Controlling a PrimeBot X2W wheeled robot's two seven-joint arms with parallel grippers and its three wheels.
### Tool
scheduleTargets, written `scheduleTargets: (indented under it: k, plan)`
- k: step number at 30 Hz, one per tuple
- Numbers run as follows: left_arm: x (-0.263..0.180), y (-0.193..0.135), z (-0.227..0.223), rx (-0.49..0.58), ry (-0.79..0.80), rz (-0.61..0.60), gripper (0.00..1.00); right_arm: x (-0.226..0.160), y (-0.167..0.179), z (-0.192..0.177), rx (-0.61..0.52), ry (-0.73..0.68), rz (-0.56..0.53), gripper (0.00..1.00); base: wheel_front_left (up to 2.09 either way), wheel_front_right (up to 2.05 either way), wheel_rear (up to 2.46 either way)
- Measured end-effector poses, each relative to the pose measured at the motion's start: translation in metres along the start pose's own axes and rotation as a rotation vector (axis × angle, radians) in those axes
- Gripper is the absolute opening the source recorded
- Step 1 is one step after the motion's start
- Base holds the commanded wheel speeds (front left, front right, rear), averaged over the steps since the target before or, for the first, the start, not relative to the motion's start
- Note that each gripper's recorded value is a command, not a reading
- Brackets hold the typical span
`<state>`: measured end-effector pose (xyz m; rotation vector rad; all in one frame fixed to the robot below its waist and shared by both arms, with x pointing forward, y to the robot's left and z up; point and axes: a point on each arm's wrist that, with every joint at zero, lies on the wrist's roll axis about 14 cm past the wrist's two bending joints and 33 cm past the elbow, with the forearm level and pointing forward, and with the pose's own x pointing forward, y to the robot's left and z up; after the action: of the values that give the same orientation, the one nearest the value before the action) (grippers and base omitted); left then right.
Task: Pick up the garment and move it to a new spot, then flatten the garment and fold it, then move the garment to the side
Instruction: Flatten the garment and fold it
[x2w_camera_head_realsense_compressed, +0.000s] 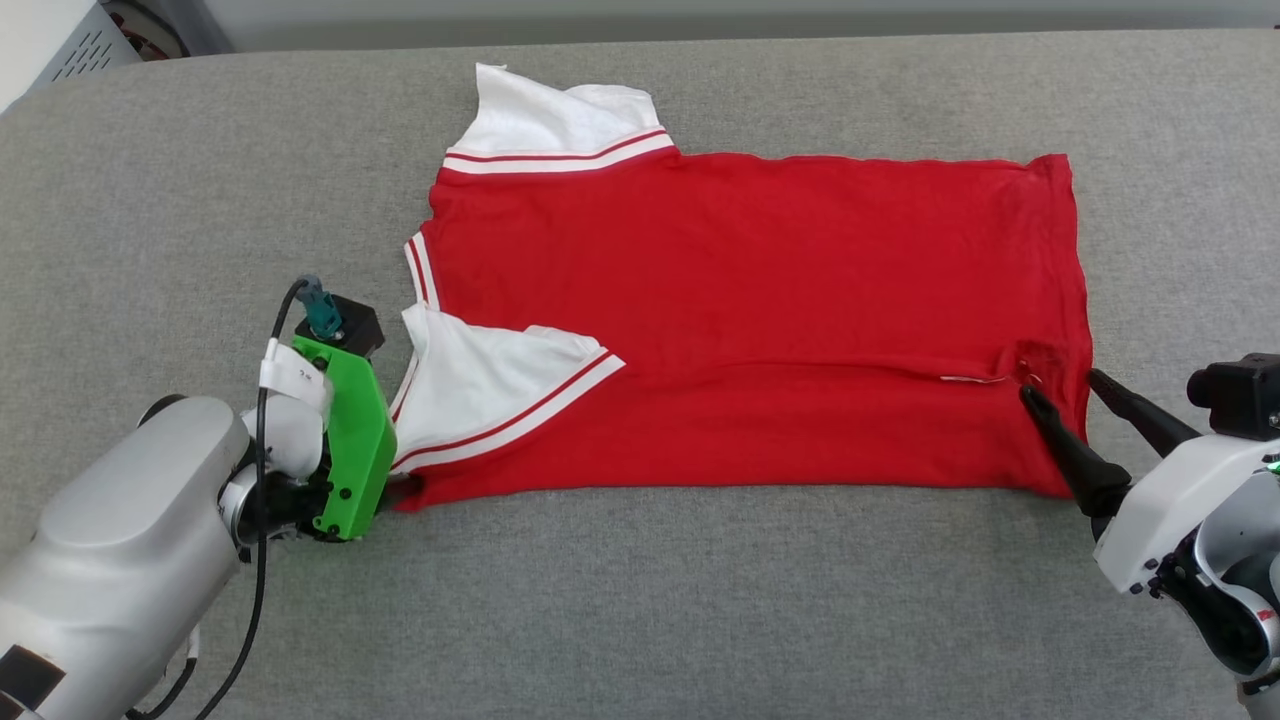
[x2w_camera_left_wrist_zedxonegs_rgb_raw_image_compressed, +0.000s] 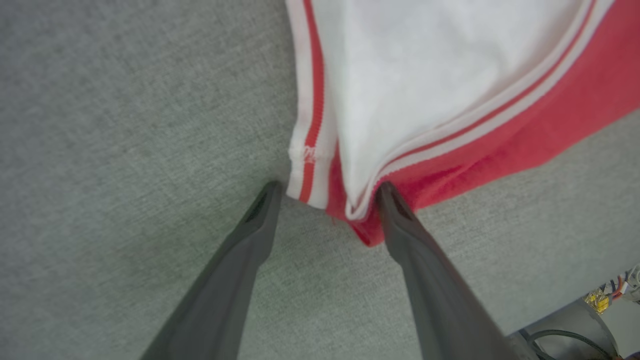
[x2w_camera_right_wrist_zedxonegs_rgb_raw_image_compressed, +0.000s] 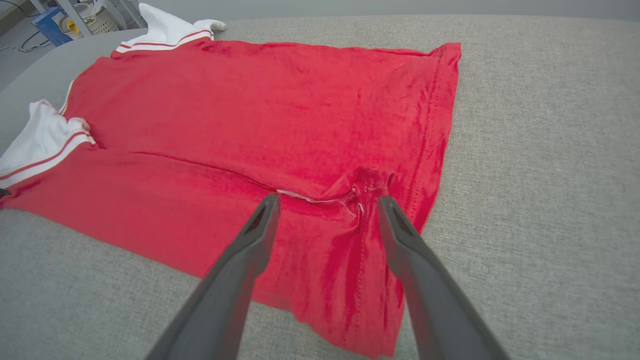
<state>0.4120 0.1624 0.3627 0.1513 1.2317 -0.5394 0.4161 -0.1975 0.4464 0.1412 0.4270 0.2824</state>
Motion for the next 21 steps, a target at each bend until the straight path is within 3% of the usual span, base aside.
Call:
scheduleTargets:
  k: [6,13,21]
  plan:
    - [-0.005,-0.008,0.007,-0.002,-0.074,-0.023,0.0,-0.002,-0.006,0.016,-0.073,-0.009,-0.001,1.0,0.0,0.0,0.0]
    - [-0.021,-0.022,0.019,0.053,-0.184,-0.039,0.0,-0.009,-0.019,0.051,-0.259,0.07,-0.015,1.0,0.0,0.0,0.0]
    - [-0.034,-0.027,0.026,0.09,-0.25,-0.047,0.0,-0.02,-0.032,0.027,-0.266,0.454,-0.02,1.0,0.0,0.0,0.0]
